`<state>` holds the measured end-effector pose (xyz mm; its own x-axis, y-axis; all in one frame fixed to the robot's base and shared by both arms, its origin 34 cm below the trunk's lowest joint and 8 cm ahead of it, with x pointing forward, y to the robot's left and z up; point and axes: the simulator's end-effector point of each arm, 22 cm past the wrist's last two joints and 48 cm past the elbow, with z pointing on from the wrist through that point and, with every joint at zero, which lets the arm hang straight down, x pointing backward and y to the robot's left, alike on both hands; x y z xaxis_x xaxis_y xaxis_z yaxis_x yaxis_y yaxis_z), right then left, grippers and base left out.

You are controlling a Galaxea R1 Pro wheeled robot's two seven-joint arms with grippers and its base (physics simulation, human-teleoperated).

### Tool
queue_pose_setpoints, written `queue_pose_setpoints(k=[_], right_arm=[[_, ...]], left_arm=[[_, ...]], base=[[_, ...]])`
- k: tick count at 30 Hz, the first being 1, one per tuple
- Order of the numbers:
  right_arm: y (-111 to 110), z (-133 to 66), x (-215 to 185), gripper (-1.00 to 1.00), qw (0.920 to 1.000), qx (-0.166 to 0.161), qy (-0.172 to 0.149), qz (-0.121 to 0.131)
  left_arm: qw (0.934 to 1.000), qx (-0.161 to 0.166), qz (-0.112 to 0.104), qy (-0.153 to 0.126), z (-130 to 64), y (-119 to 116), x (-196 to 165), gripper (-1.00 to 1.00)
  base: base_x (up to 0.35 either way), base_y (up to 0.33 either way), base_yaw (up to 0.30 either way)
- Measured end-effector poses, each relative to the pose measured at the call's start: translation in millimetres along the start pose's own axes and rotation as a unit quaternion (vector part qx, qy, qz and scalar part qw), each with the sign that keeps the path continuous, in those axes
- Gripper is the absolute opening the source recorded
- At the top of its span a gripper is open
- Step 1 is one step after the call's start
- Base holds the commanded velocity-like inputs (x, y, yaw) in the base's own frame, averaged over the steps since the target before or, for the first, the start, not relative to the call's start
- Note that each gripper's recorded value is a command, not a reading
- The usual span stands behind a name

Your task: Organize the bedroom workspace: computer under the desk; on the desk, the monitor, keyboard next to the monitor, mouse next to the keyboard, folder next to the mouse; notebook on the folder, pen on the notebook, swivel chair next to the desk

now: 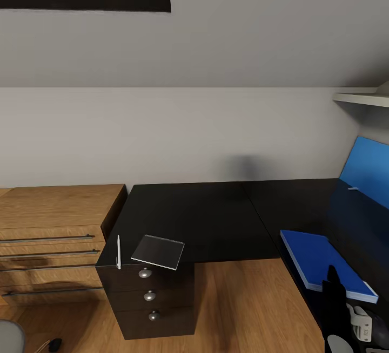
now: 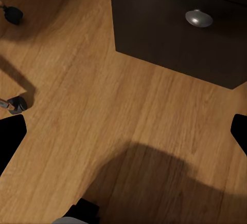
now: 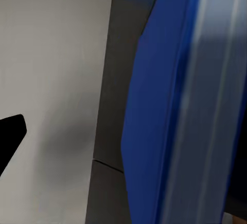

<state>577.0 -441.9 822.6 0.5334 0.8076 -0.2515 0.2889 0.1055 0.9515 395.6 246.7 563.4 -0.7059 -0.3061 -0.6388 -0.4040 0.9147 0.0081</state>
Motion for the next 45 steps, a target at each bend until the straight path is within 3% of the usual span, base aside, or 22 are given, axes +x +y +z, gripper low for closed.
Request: queue_pose_setpoints(k=[37,45], right_arm=[[5,-0.3,2,1.0,1.0,-0.007,0.001,0.0],[52,-3.2,15,1.0,0.9983,-0.055,0.018,0.003]], left_arm=[[1.0,0.0,0.002,-0.001,0.5,1,-1,1.0],[1.0,0.0,0.002,-0.001,0.4,1,0,1.0]], base=[[-0.043,0.0,0.0],[0.0,0.0,0.0]])
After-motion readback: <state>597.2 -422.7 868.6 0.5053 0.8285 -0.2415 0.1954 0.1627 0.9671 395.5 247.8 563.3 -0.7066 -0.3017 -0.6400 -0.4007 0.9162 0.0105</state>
